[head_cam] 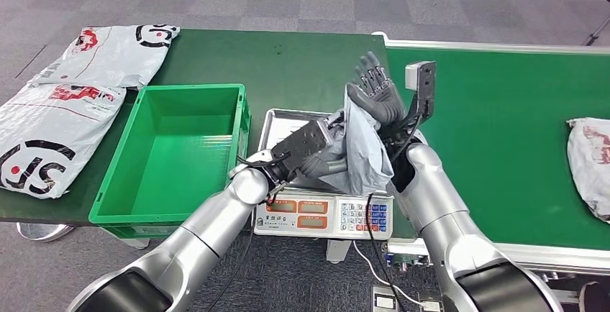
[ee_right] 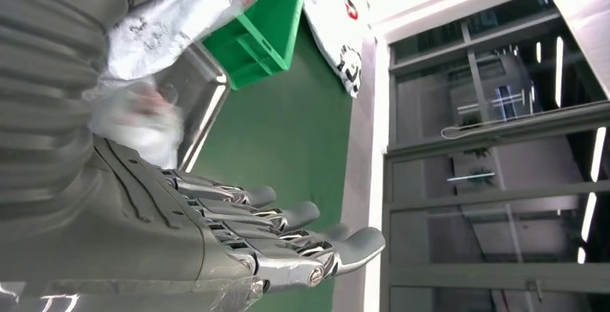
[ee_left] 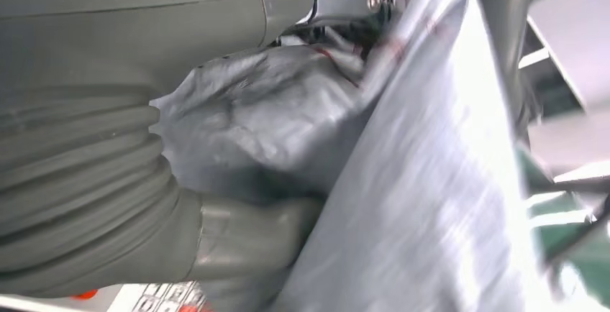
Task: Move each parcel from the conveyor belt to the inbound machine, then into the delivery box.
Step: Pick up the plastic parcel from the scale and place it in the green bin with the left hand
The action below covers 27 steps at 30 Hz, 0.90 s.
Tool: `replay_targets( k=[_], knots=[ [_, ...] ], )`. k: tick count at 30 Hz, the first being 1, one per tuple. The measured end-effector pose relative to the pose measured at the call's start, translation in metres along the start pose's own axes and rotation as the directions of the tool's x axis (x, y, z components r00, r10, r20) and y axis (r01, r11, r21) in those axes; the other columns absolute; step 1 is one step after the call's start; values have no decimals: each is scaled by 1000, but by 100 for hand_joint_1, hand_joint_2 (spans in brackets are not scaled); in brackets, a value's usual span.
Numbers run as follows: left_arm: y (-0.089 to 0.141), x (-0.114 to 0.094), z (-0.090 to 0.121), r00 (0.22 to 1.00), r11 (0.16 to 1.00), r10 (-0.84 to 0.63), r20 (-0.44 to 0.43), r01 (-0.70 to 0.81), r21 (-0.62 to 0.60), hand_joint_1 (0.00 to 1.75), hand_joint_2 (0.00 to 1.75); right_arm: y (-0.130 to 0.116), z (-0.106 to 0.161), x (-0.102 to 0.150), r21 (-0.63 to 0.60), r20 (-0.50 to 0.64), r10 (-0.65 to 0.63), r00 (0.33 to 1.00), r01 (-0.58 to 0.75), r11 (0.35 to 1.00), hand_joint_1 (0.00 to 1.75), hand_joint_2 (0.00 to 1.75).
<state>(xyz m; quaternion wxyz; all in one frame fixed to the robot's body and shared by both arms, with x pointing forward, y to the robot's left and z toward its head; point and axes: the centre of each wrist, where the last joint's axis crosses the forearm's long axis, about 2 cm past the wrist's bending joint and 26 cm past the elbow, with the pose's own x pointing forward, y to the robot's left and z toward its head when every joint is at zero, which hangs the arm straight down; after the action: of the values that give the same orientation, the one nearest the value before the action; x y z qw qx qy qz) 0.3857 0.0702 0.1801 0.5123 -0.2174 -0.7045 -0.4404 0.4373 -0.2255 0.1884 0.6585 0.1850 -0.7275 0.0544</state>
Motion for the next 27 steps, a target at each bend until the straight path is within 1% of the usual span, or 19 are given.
replay_targets(
  k=[2, 5, 10, 13, 16, 19, 24, 27],
  knots=[
    [-6, -2, 0, 1000, 999, -9, 3, 10, -45, 175, 175, -9, 1, 2, -8, 9, 2, 1000, -2, 1000, 0, 175],
    [-13, -5, 1, 1000, 997, -13, -4, 13, -79, 175, 175, -17, 3, 5, -17, 19, 5, 1000, -5, 1000, 0, 175],
    [-17, -6, 1, 1000, 995, -21, -8, 20, -100, 175, 175, -25, 5, 7, -22, 22, 12, 1000, -11, 1000, 0, 175],
    [-16, -11, 6, 999, 994, -29, -15, 27, -102, 175, 175, -34, 10, 6, -12, 22, 6, 1000, -6, 1000, 0, 175],
    [-15, -20, 16, 999, 996, -32, -29, 30, -79, 175, 175, -41, 15, 3, -11, 16, 4, 1000, -4, 1000, 0, 175],
    [-15, -24, 21, 999, 998, -30, -41, 28, -48, 175, 175, -43, 14, 7, -25, 22, 8, 1000, -7, 1000, 0, 175],
    [-10, -21, 20, 998, 999, -40, -49, 41, 19, 175, 175, -44, 9, 15, -49, 49, 9, 999, -6, 999, 0, 175],
    [3, -13, 15, 993, 989, -99, -56, 105, 104, 175, 175, -43, 9, 14, -65, 67, 11, 998, -7, 998, 0, 175]
  ],
)
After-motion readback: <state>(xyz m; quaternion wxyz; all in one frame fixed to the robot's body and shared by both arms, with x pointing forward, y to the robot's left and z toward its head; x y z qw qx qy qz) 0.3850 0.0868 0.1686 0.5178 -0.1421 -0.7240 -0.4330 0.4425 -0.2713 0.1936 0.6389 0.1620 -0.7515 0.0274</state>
